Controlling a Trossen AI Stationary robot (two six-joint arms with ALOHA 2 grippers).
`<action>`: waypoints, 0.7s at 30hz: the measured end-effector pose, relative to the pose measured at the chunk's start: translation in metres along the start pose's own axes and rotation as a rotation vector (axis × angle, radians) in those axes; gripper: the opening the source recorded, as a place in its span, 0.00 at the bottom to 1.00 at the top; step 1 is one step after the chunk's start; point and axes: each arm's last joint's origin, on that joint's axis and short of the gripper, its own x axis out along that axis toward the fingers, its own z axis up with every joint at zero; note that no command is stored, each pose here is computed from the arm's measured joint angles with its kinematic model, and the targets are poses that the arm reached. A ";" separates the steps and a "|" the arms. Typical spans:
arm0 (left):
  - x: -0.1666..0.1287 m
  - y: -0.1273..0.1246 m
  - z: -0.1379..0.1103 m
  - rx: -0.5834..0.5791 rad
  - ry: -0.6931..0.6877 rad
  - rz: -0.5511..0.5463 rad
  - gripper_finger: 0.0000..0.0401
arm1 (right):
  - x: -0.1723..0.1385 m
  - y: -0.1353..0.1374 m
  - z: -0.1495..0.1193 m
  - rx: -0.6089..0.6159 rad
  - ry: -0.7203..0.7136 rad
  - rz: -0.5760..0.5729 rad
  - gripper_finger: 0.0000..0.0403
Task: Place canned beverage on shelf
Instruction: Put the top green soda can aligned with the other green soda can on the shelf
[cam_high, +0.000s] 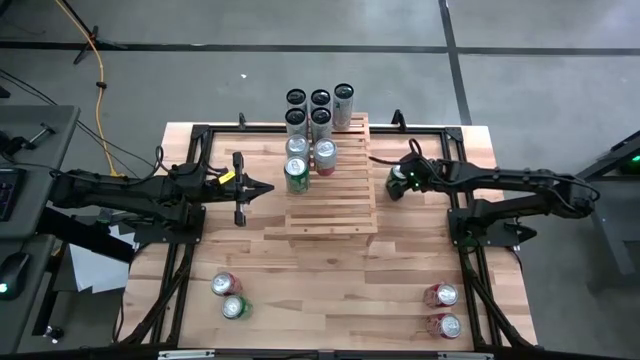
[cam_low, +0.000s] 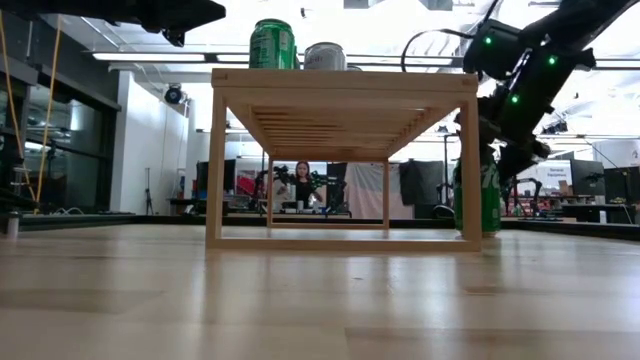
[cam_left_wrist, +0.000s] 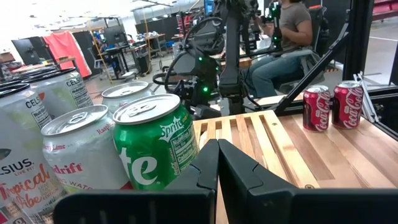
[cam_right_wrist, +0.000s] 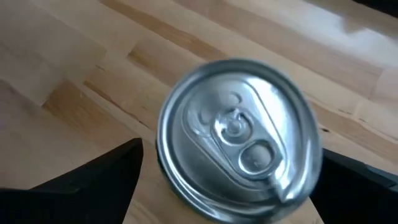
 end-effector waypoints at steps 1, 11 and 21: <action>0.000 0.000 0.000 0.000 0.000 -0.001 0.00 | -0.002 0.001 0.002 -0.006 0.006 0.003 0.97; 0.000 0.000 0.000 0.000 -0.001 0.000 0.00 | -0.023 0.010 0.019 -0.150 0.099 0.123 0.97; 0.000 0.000 0.000 -0.001 -0.001 0.000 0.00 | -0.031 0.014 0.015 -0.303 0.245 0.337 0.97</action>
